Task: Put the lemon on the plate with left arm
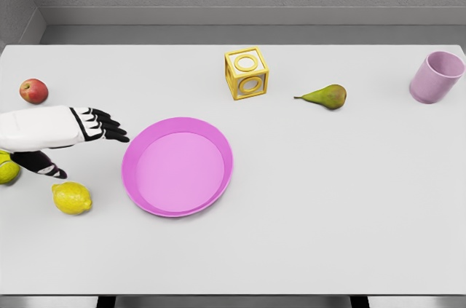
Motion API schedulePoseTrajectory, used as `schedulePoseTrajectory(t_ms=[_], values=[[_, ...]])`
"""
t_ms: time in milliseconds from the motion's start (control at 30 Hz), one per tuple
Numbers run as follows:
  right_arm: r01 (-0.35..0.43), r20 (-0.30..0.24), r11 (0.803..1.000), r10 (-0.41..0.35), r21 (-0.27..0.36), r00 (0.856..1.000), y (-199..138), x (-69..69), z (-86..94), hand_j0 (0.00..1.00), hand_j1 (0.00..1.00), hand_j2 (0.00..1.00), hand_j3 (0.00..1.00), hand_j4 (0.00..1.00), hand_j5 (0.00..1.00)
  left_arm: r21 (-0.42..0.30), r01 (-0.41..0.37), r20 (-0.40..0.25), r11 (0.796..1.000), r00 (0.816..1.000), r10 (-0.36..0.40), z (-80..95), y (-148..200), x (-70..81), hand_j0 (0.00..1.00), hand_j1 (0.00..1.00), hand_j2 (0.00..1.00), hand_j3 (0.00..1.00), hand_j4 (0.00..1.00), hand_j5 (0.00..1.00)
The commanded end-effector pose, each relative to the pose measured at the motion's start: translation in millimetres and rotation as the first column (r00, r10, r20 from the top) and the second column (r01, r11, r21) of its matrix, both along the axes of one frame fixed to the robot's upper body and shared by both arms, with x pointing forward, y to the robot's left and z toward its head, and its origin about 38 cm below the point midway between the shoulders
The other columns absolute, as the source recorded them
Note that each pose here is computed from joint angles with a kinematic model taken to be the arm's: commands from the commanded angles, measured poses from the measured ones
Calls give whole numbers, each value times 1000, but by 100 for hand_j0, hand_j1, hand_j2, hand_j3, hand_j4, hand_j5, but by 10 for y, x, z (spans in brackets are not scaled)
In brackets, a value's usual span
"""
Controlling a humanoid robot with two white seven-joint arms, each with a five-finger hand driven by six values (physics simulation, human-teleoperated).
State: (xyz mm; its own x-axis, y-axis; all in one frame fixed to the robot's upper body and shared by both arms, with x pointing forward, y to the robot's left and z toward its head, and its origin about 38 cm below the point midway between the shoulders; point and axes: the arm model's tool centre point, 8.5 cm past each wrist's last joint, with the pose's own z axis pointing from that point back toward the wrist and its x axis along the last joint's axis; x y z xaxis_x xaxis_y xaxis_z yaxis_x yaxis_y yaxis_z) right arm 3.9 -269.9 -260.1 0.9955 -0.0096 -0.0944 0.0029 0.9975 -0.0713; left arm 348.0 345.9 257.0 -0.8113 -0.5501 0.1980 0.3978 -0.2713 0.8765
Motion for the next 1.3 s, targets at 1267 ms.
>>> schedulePoseTrajectory(t_ms=[1267], values=[[3,-18,1000,-3,0,1000,0,-102,1,100,100,100,100,100,100,181,-51,-21,982,998,55,-620,308,-243,100,100,100,100,100,100]])
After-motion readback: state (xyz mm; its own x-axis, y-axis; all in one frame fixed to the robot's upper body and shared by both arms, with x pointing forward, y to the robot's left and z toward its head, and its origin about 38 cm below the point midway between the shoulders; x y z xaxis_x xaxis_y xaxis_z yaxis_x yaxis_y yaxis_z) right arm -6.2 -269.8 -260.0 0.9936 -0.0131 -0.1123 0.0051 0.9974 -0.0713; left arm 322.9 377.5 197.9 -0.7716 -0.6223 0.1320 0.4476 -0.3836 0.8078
